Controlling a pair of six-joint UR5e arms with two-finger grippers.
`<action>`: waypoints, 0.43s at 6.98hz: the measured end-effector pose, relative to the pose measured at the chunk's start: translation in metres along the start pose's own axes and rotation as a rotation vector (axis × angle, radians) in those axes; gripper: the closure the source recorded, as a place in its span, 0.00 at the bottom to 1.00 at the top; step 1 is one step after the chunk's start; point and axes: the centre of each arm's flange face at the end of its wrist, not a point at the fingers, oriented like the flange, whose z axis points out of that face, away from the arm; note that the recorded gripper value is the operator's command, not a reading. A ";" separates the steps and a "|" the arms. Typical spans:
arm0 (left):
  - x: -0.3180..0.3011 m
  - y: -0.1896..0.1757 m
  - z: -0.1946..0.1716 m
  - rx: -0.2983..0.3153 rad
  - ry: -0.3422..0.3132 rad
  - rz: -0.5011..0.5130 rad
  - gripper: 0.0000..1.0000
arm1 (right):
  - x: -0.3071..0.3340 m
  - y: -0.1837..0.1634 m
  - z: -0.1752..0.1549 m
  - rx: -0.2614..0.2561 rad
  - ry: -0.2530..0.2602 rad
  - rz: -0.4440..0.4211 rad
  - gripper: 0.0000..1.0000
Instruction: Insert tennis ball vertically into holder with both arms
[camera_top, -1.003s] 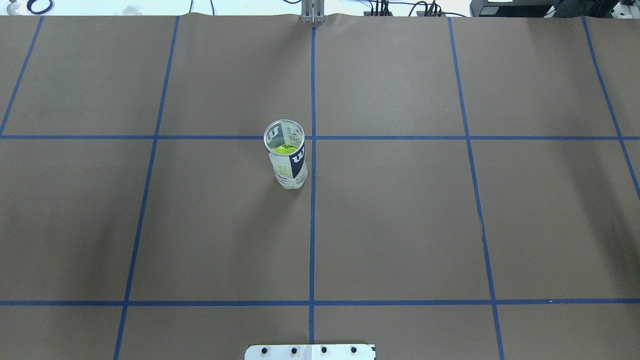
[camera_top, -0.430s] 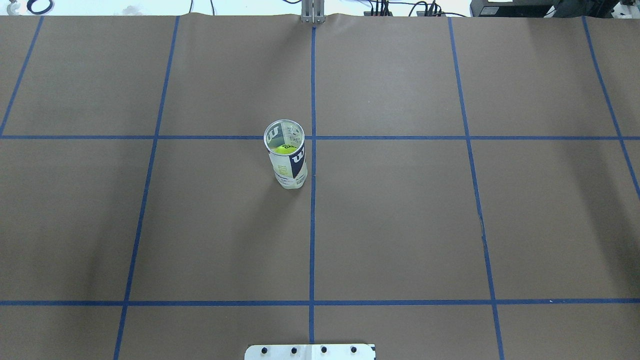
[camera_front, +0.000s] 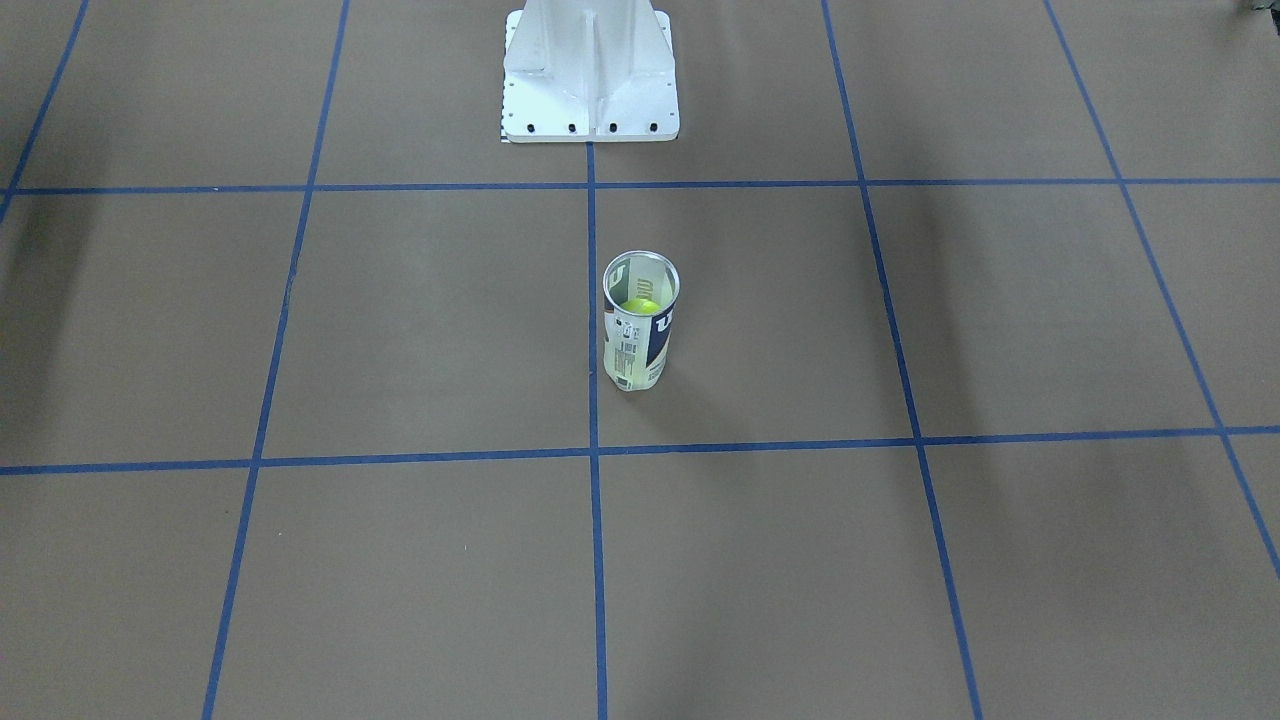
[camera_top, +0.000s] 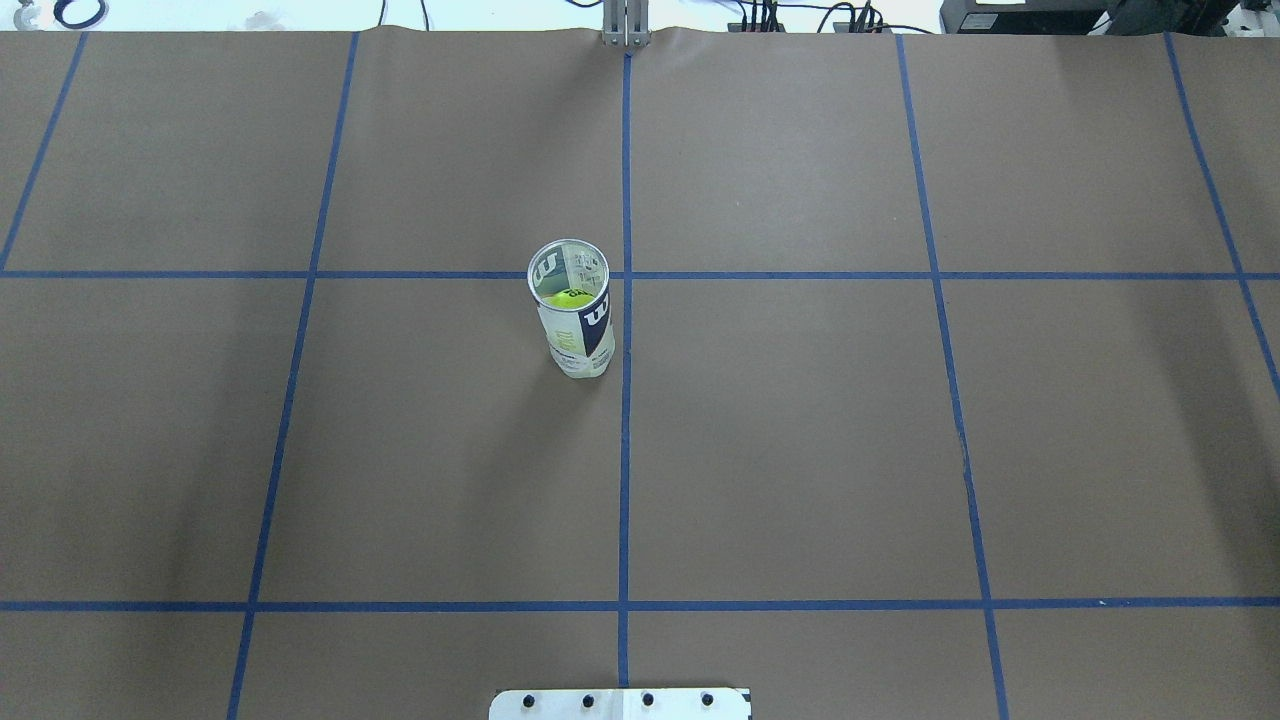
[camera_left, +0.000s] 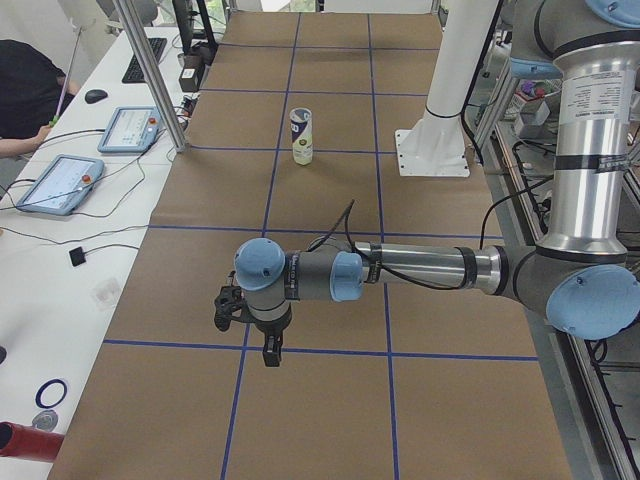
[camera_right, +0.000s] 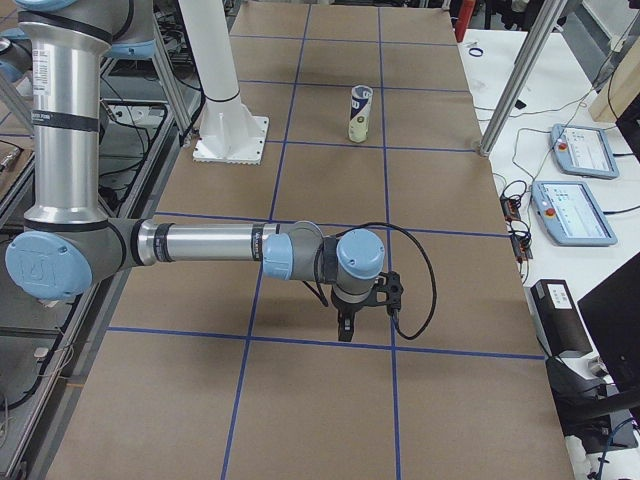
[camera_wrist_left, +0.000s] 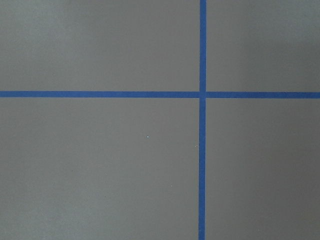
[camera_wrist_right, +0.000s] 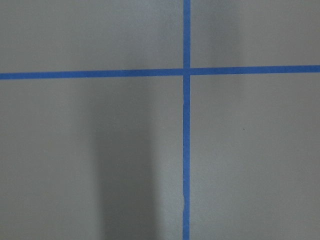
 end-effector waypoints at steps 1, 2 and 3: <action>-0.001 0.000 0.001 -0.001 0.000 -0.001 0.00 | 0.001 0.000 0.000 0.000 0.003 -0.002 0.00; -0.001 0.001 0.002 -0.003 0.000 -0.003 0.00 | 0.000 0.000 -0.001 0.002 0.004 -0.004 0.00; -0.003 0.003 0.004 -0.008 0.000 -0.006 0.00 | -0.001 -0.001 -0.002 0.004 0.005 -0.004 0.00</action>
